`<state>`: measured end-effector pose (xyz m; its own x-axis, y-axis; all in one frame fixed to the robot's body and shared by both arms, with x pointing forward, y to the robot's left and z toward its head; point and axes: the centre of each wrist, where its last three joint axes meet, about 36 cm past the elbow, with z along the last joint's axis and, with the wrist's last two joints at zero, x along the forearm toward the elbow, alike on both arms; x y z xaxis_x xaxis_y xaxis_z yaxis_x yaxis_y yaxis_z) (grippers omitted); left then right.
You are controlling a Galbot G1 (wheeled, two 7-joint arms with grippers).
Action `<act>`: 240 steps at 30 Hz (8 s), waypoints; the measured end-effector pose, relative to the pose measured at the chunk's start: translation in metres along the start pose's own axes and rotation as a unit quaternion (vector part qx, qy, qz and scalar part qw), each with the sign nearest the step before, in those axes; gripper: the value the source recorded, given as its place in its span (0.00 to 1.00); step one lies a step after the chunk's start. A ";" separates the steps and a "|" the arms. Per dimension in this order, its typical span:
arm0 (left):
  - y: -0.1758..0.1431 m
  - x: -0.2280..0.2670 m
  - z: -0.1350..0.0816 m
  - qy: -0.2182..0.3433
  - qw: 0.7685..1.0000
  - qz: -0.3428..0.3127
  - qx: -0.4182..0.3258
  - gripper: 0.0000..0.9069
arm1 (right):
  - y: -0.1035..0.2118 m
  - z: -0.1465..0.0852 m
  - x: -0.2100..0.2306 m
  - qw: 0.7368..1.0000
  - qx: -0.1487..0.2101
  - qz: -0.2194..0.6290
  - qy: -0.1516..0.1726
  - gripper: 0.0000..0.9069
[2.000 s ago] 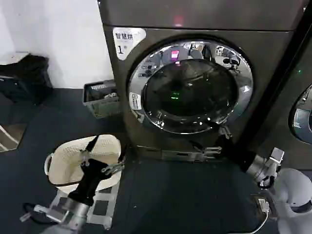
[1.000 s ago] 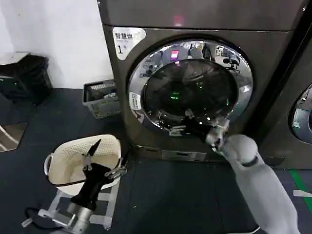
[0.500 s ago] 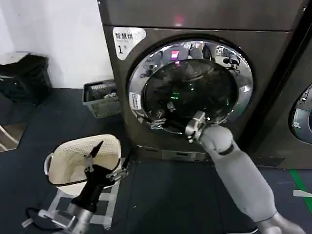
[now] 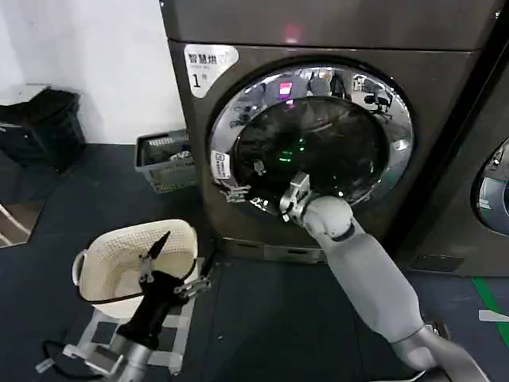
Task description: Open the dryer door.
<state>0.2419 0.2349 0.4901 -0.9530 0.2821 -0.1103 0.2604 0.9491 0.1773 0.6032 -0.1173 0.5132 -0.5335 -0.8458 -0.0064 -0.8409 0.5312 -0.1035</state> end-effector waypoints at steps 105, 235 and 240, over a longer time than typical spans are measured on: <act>0.133 -0.110 0.005 -0.035 0.978 0.167 0.116 1.00 | -0.013 0.031 0.200 0.929 -0.024 -0.369 0.000 1.00; -0.253 -0.380 0.034 -0.049 0.842 0.526 0.111 1.00 | 0.146 -0.173 0.786 0.510 0.164 0.844 -0.011 1.00; -0.246 -0.389 0.040 -0.045 0.856 0.504 0.106 1.00 | 0.147 -0.173 0.786 0.511 0.165 0.844 -0.010 1.00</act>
<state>0.5545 -0.1025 0.4501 -0.2137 0.9733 -0.0832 0.9749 0.2180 0.0462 0.0447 -0.6953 0.6654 -0.4691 0.8003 -0.3735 0.8776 0.4698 -0.0958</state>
